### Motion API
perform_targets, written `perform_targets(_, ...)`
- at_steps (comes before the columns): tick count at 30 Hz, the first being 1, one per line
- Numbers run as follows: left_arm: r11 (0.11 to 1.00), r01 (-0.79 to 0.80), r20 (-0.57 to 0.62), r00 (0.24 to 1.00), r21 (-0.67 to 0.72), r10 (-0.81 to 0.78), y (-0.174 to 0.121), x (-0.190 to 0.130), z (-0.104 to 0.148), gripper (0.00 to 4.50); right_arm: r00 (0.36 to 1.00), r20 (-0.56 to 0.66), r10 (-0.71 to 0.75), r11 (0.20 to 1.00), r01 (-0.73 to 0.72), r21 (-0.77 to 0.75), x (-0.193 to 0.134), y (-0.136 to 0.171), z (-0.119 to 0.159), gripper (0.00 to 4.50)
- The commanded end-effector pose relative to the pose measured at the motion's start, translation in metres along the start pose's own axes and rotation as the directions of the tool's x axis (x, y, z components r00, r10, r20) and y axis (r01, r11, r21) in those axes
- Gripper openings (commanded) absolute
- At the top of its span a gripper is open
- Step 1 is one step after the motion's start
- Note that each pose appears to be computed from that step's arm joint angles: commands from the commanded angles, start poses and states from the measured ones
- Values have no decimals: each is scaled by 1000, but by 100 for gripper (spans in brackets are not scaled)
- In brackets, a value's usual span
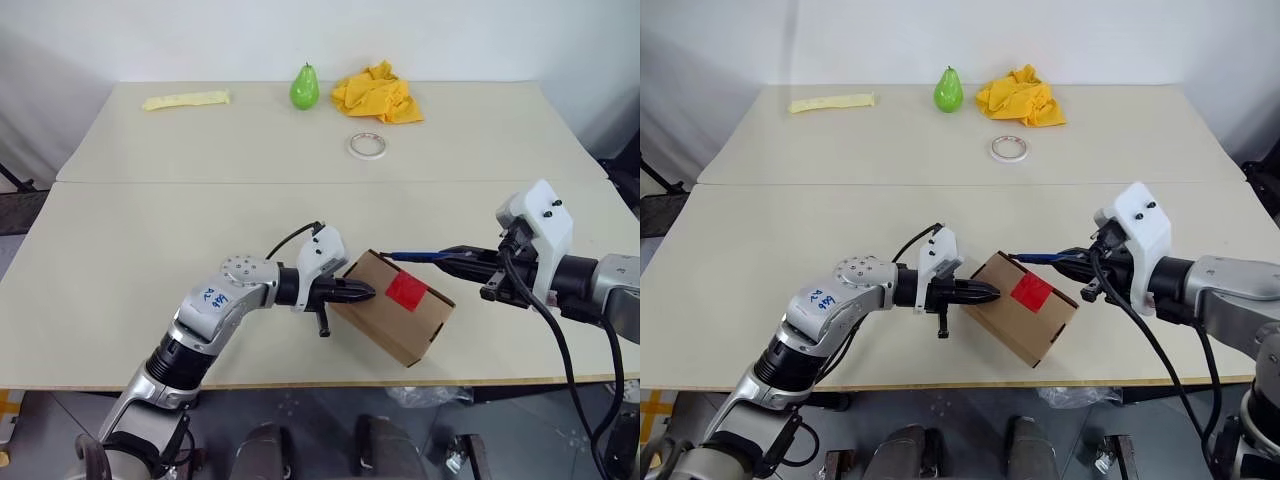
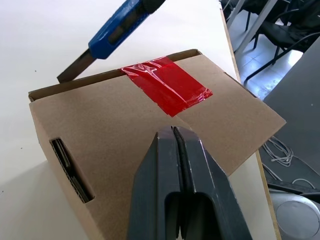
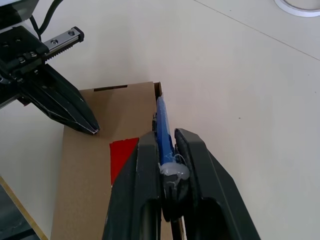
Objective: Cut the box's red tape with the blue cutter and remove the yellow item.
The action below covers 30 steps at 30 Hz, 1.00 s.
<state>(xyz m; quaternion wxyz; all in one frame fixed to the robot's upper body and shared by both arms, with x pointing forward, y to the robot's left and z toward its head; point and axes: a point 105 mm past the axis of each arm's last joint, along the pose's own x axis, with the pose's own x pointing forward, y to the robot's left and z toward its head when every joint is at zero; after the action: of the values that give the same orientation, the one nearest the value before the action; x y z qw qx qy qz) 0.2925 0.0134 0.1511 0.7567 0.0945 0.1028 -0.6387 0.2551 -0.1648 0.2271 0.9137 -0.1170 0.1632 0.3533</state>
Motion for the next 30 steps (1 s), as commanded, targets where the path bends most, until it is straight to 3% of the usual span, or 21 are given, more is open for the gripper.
perform_targets(1, 1000, 5, 6, 1000, 29, -5, -2, 1, 5, 3, 999, 45, -15, 999, 17, -30, -8, -1, 11, 16)
perform_targets(11, 1000, 10, -12, 1000, 29, -10, -1, 3, 3, 3, 998, 59, -2, 1000, 4, -27, -8, 0, 16, 16)
perform_targets(30, 999, 15, -16, 1000, 33, -15, -3, 2, 3, 3, 999, 3, -34, 999, 34, 6, -12, -4, -5, 16)
